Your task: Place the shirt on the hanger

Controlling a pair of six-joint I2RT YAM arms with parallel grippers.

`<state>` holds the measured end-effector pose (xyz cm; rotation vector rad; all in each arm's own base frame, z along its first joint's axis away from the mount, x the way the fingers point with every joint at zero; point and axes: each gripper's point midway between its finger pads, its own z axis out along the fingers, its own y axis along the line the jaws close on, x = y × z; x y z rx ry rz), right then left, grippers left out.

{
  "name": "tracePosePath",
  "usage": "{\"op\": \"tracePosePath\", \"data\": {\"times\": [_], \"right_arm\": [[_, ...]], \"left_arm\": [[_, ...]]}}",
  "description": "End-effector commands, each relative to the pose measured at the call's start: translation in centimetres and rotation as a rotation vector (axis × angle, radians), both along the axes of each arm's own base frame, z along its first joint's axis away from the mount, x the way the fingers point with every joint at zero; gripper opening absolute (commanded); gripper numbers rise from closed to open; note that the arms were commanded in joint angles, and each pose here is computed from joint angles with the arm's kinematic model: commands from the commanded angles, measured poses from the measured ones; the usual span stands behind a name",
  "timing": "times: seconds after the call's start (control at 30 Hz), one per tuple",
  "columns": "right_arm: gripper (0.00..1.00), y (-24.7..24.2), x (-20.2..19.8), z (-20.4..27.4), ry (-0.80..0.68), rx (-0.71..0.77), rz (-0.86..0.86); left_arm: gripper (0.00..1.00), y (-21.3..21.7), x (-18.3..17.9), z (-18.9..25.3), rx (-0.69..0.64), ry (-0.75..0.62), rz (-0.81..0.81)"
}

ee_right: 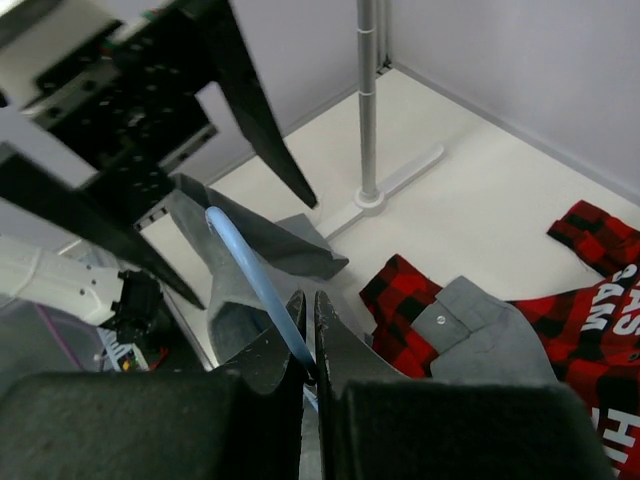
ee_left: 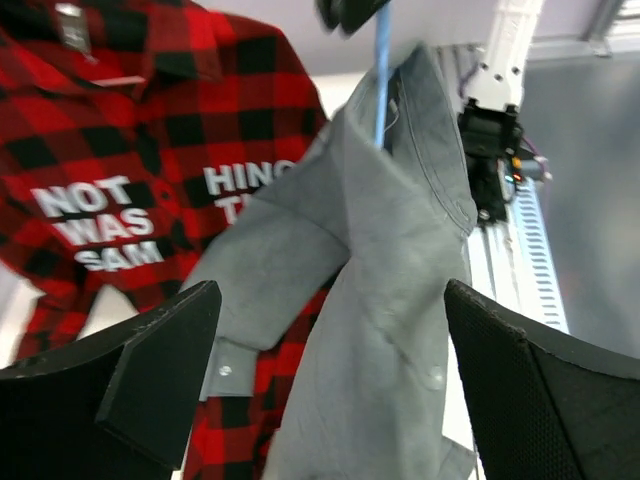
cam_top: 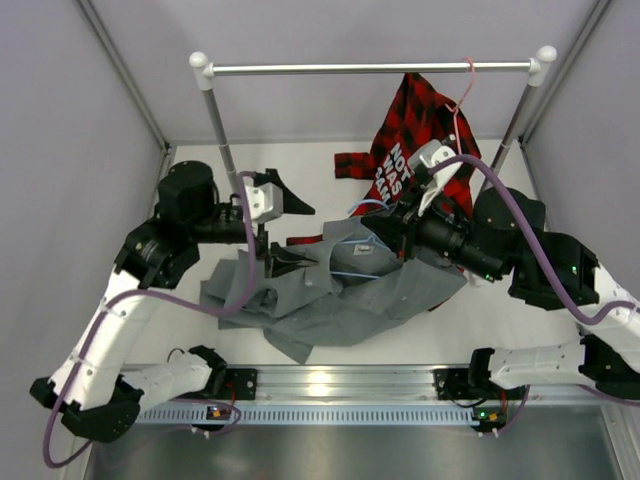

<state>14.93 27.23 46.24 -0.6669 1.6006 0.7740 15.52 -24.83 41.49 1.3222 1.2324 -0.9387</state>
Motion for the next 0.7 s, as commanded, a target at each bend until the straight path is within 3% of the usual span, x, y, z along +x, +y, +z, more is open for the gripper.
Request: {"op": "tracePosePath", "data": {"times": [0.0, 0.07, 0.1, 0.23, 0.3, 0.33, 0.67], "right_arm": [[0.0, -0.2, -1.3, 2.4, -0.053, 0.077, 0.083], [0.0, 0.0, -1.6, 2.2, -0.058, 0.068, 0.107], [0.0, 0.3, -1.8, 2.0, -0.058, 0.061, 0.125], [0.0, 0.1, -1.8, 2.0, -0.066, 0.059, 0.121], [0.0, 0.0, -1.7, 2.0, -0.069, 0.057, 0.117], [0.0, -0.1, -1.7, 2.0, -0.071, 0.058, 0.115], [0.0, -0.9, -2.5, 1.9, -0.065, 0.098, 0.134]], "left_arm": [[0.96, -0.9, -1.7, -0.6, 0.004, -0.011, -0.174], [0.91, -1.4, -1.3, -1.1, 0.014, 0.029, -0.194], [0.78, -1.5, -1.3, -1.3, 0.019, 0.043, -0.199], [0.63, -1.8, -2.0, -2.4, 0.026, 0.11, -0.258], [0.47, -1.8, -2.1, -3.0, 0.032, 0.132, -0.265], [0.0, -1.8, -1.9, -3.1, 0.035, 0.136, -0.26], [0.0, -1.6, -1.7, -3.5, 0.053, 0.119, -0.242]]}}
